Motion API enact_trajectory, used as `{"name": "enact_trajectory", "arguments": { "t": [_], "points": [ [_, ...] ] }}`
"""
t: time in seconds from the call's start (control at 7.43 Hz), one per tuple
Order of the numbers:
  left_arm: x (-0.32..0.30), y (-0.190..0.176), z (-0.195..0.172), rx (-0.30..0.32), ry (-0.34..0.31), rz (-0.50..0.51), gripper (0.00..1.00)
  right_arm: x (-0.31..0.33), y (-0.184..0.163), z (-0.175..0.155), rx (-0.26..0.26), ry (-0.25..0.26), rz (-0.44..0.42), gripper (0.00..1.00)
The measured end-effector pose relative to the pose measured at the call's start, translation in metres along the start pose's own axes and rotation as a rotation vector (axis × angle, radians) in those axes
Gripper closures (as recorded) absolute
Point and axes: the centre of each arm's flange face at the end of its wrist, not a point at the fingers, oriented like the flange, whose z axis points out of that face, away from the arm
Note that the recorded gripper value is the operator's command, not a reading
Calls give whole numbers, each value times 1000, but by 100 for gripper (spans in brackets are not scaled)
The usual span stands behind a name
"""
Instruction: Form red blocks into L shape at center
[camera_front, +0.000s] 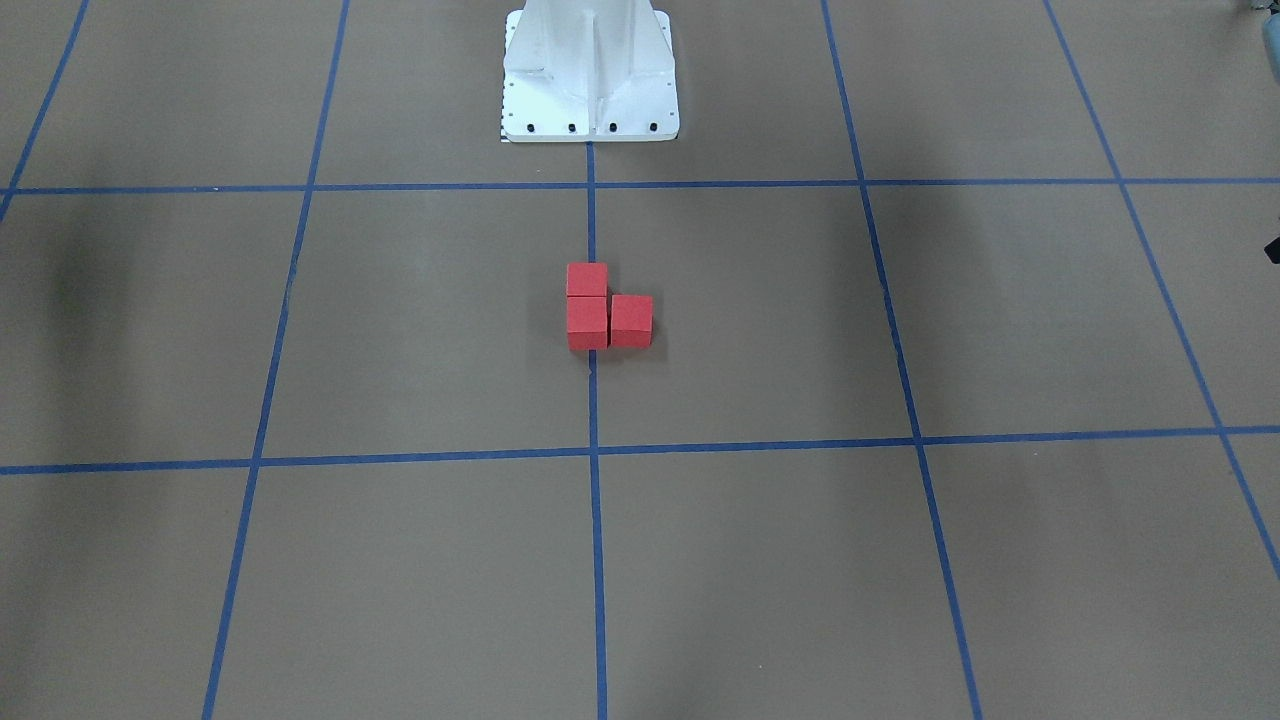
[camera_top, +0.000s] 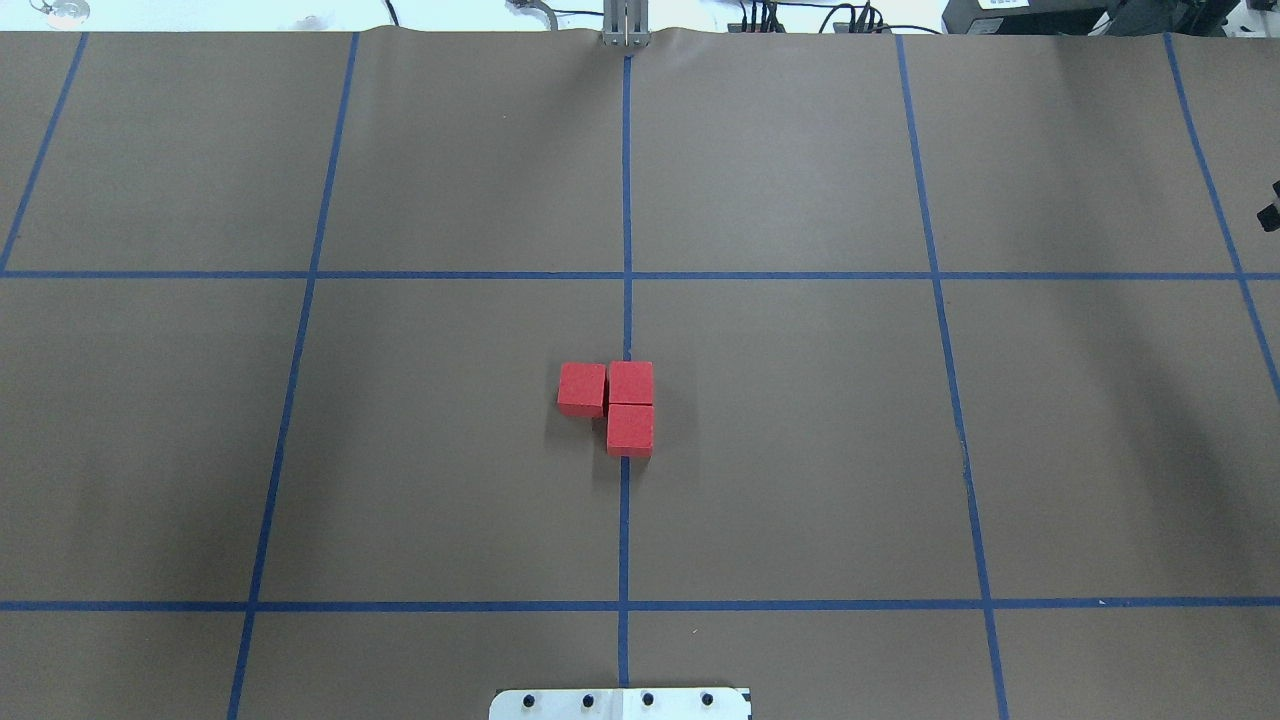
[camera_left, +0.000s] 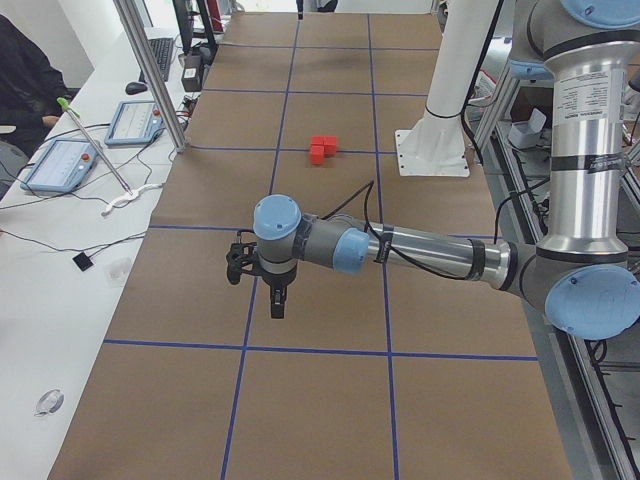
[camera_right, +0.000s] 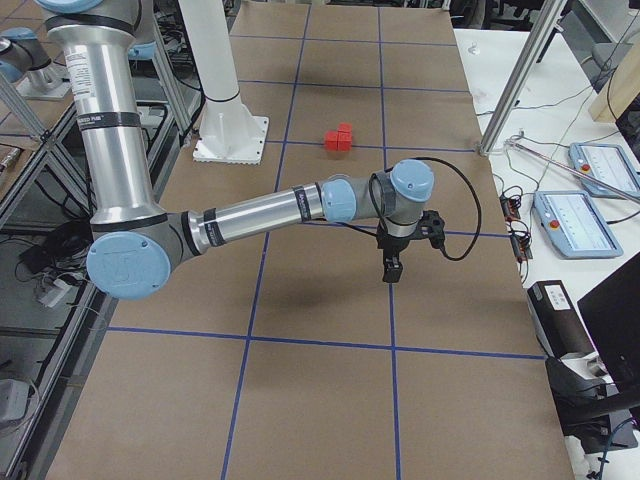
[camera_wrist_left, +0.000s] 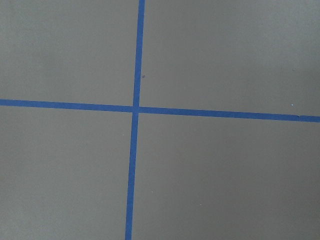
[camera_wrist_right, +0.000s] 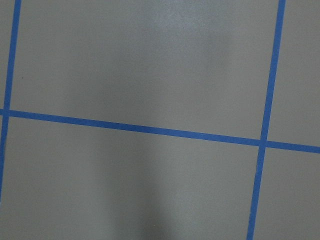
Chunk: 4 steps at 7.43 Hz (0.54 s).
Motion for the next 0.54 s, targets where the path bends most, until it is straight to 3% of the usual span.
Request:
{"name": "enact_trajectory", "arguments": {
  "t": [0.54],
  "points": [
    [3,-3,-2,6,0,5,0,-9,-1,-10,20,-4,-17,1]
  ]
}}
